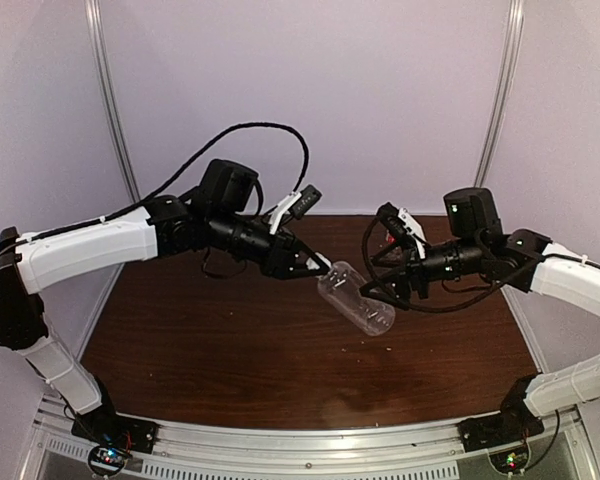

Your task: Unscrew the bottle caps

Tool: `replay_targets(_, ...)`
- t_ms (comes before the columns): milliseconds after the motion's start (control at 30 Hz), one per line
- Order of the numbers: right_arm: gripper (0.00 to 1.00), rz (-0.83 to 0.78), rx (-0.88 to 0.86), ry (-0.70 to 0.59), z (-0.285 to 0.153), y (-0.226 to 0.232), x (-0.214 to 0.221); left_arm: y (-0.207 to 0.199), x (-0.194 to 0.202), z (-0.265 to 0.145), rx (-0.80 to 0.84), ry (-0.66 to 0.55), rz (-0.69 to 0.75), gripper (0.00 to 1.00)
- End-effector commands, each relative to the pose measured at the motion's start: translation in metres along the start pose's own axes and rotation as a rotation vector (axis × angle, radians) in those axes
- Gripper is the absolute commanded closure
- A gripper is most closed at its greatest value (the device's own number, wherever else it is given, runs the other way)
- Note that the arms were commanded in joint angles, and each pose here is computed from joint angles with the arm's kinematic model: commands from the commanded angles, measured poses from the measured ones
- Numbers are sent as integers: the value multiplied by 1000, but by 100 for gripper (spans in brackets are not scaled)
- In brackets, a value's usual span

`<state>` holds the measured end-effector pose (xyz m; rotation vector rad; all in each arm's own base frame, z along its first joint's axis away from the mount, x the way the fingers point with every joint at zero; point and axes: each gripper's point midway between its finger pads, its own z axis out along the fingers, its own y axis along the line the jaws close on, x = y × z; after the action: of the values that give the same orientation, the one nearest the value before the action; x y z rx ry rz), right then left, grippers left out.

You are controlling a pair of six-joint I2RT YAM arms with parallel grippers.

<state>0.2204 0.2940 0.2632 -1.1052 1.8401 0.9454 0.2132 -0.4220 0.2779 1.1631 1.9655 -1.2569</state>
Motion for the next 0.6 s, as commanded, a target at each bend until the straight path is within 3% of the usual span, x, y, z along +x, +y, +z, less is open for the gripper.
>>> replay_targets(0, 0, -71, -62, -33, 6, 16, -5, -16, -21, -1, 82, -102, 30, 83)
replay_targets(567, 1, -97, -104, 44, 36, 14, 11, -28, -29, -9, 142, -181, -2, 85)
